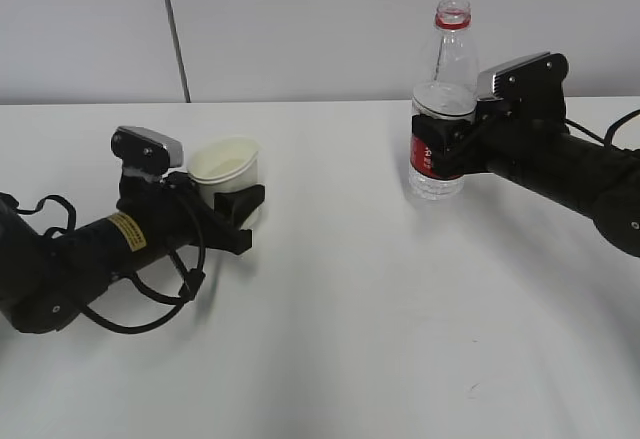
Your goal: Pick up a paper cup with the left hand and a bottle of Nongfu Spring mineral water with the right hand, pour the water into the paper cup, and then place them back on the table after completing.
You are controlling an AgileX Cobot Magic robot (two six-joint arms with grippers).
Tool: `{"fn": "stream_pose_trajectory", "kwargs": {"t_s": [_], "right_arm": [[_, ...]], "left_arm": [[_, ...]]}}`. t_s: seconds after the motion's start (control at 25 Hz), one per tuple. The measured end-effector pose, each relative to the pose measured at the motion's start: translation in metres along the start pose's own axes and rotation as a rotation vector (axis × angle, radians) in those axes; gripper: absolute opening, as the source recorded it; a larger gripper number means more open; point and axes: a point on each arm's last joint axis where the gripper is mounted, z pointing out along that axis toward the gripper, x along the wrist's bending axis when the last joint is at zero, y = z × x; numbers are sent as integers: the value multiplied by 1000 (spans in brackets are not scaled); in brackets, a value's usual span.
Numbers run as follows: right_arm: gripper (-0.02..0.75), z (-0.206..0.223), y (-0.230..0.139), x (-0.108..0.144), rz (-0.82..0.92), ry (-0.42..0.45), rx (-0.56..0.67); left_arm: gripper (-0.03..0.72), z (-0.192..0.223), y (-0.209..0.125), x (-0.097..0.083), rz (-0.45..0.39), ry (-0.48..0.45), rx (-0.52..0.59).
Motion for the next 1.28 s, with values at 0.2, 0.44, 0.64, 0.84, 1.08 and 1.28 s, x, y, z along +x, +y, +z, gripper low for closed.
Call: {"fn": "stream_pose_trajectory", "kwargs": {"t_s": [0.2,0.44,0.64,0.84,1.08,1.28], "right_arm": [[433,0,0,0,0,0,-2],[433,0,0,0,0,0,-2],[433,0,1,0,3,4,-14],[433,0,3,2,23,24,-35],[433,0,3,4,15,41,-34],[433,0,3,4,15,42,-34]], "left_arm": [[360,-7,1,22,-14,66,-7],[360,-15,1,42,-2,128,-12],[360,-18,0,49,24,153,3],[360,-18,-8,51,44,162,24],[360,-18,-19,55,40,200,37],[360,-18,-21,56,37,212,32]]}}
